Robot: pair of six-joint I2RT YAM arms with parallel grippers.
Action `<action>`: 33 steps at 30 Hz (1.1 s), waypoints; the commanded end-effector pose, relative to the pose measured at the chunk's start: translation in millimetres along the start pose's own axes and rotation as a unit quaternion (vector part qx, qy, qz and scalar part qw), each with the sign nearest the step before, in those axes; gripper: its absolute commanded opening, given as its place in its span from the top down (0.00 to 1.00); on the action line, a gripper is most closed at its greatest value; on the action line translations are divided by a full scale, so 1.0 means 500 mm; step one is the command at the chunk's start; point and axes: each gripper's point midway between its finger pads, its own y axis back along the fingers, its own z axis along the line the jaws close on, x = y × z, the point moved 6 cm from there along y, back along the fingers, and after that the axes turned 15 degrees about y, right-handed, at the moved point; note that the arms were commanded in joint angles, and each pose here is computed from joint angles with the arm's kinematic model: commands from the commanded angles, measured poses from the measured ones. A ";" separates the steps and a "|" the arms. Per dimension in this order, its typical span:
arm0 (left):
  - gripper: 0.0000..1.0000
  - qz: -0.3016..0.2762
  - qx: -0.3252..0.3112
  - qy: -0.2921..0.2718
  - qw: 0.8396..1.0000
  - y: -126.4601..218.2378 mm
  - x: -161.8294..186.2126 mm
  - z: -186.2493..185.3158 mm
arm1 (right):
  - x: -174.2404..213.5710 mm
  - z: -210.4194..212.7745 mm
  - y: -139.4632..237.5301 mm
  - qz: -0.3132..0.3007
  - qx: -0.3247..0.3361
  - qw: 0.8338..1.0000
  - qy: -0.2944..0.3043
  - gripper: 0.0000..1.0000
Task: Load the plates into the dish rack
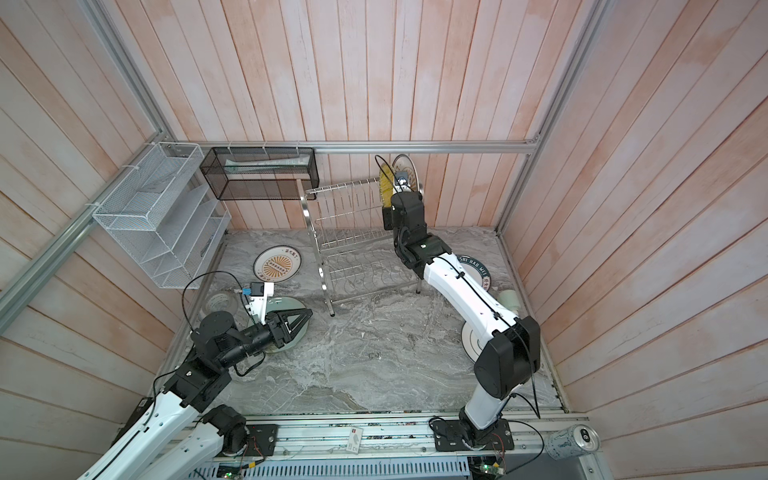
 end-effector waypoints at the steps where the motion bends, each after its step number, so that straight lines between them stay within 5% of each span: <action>1: 0.58 -0.002 0.003 -0.012 1.000 0.003 0.001 -0.004 | -0.045 -0.011 0.016 -0.029 0.008 0.999 -0.014 0.90; 33: 0.58 -0.002 -0.005 -0.013 1.000 0.007 0.004 0.002 | -0.085 -0.033 0.049 -0.053 0.024 0.998 -0.008 0.85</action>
